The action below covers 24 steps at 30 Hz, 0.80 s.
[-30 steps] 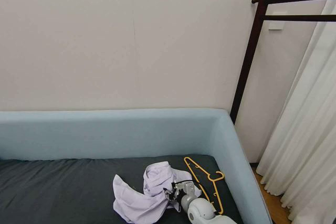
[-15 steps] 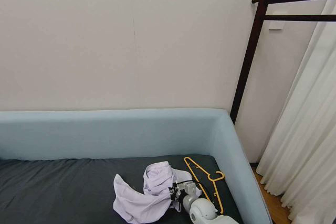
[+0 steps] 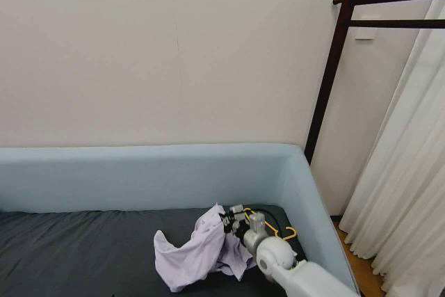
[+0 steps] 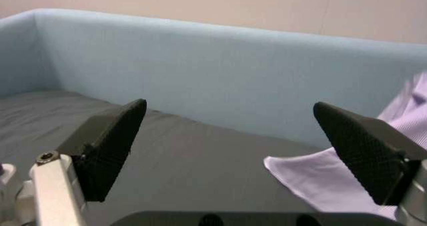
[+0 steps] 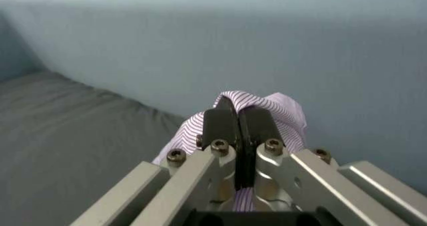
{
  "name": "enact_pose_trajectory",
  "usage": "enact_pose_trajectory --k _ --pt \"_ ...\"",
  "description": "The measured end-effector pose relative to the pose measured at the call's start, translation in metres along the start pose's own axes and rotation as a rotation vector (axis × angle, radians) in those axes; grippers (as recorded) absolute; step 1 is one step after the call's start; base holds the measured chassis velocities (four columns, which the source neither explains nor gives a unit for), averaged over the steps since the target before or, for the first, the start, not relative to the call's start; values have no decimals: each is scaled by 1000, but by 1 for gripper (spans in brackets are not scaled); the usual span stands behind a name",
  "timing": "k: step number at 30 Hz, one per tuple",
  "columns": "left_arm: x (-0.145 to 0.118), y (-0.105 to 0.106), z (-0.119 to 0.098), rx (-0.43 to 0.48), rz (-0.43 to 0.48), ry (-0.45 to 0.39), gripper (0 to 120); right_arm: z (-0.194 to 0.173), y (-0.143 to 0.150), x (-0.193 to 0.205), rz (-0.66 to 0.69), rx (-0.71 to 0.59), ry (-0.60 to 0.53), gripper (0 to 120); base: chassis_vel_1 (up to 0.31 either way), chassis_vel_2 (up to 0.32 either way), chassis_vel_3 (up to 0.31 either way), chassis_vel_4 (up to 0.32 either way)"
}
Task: Pick up the clothes from the sofa and hang them on the clothes hanger.
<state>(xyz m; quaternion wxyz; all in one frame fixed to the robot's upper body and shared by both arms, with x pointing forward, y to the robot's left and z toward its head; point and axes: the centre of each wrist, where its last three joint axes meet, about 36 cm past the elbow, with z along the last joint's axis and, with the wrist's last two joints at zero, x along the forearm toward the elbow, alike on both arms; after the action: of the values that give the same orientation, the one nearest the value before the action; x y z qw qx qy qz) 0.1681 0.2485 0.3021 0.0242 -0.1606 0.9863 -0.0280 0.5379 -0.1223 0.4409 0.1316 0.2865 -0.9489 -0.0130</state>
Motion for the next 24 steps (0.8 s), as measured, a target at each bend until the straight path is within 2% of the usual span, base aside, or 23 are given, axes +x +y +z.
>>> enact_pose_trajectory --k 3,4,7,8,11,12,15,17,24 --pt "-2 -1 -3 5 -7 -5 99 -76 -1 -4 -37 107 -127 0 0 0 0 0" --pt "-2 -1 -3 5 -7 -5 99 -76 -1 -4 -37 107 -127 0 0 0 0 0" --pt "-3 -2 -6 9 -9 -10 99 -138 1 -6 -80 206 -239 0 0 0 0 0" --pt "-3 -2 -6 9 -9 -10 99 -138 1 -6 -80 206 -239 0 0 0 0 0" --pt "-4 -3 -9 13 -12 -17 99 -185 7 -5 -130 283 -324 0 0 0 0 0" --pt "-4 -3 -9 13 -12 -17 99 -185 7 -5 -130 283 -324 0 0 0 0 0" --pt "-3 -5 -9 18 -19 -16 99 -217 14 -3 -173 318 -384 0 0 0 0 0" --pt "-3 -6 -8 23 -24 -17 99 -237 14 -1 -242 296 -402 0 0 0 0 0" --pt "-2 -10 -10 36 -44 -21 99 -272 6 -9 -378 324 -462 0 0 0 0 0"
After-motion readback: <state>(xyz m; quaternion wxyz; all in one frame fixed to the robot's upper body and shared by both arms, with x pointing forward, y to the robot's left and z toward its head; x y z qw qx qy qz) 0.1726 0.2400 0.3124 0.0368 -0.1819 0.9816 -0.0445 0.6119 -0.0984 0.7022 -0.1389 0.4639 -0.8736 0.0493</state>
